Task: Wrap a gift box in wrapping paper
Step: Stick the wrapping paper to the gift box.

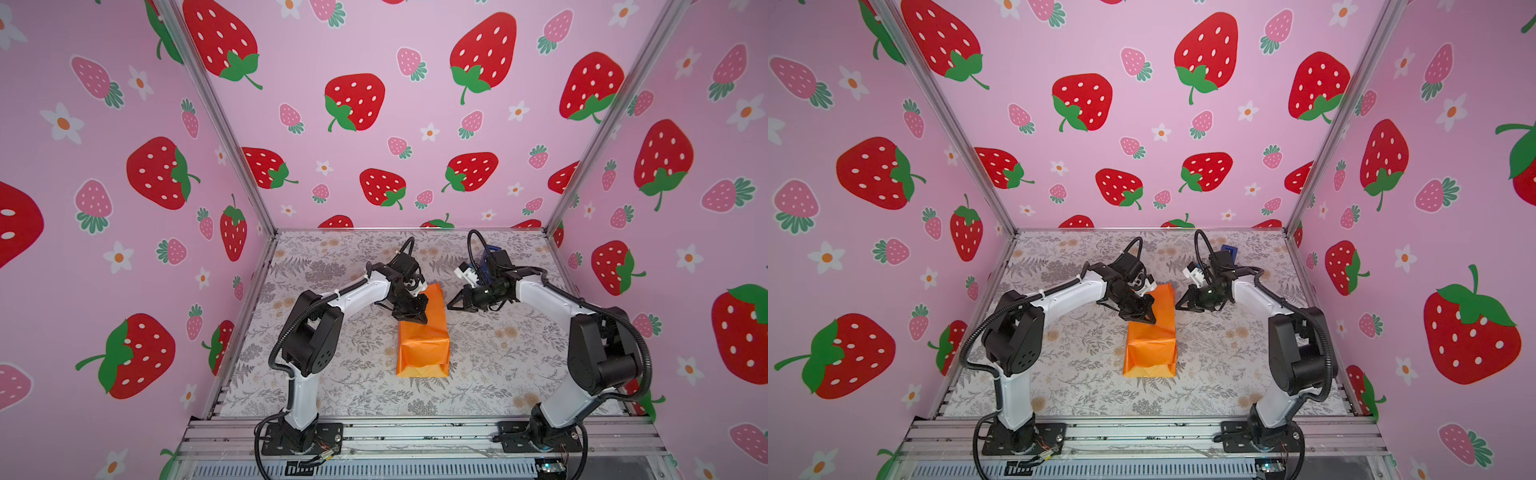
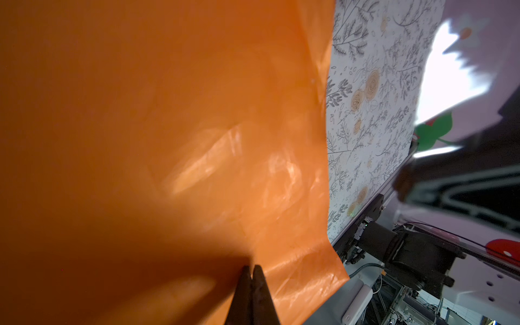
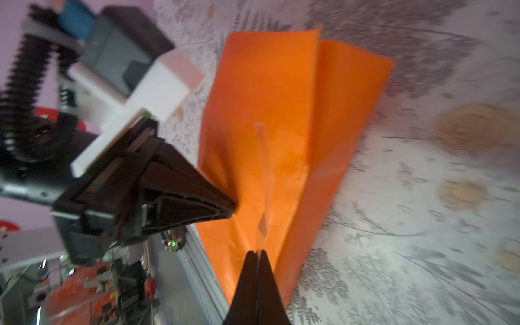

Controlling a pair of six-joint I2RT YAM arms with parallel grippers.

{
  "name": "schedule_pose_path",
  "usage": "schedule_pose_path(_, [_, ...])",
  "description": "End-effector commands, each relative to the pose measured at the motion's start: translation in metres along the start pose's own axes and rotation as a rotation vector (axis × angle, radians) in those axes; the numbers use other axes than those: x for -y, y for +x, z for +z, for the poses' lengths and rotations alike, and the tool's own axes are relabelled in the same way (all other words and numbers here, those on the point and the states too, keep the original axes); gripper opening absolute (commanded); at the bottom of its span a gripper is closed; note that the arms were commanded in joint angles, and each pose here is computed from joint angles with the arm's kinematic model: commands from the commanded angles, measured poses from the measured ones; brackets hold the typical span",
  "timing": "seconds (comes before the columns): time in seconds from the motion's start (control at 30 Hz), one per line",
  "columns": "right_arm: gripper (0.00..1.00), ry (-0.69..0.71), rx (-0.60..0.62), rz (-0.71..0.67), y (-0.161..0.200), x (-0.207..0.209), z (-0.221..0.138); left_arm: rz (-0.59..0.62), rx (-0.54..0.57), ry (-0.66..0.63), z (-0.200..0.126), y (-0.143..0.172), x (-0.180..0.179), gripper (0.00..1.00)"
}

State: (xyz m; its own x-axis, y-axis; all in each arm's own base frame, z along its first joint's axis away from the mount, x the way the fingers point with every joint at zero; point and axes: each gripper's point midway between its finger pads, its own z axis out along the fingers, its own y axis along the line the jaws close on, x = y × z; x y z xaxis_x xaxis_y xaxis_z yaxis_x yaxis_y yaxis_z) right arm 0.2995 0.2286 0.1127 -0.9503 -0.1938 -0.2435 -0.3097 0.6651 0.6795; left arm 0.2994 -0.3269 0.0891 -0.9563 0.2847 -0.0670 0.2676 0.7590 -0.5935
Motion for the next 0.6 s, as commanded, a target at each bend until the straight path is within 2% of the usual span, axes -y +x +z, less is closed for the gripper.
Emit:
schedule_pose_path(0.0, [0.00, 0.144, -0.018, 0.094, 0.023, 0.039, 0.007, -0.079, -0.110, -0.158, 0.019, 0.023, -0.047, 0.07])
schedule_pose_path(0.13, [0.00, 0.107, -0.059, 0.113, 0.046, 0.035, 0.027, -0.075, -0.105, -0.159, 0.015, 0.020, -0.046, 0.07])
schedule_pose_path(0.57, [0.00, -0.112, -0.039, 0.104, 0.060, -0.055, 0.083, -0.040, -0.121, -0.169, -0.009, 0.023, -0.047, 0.07])
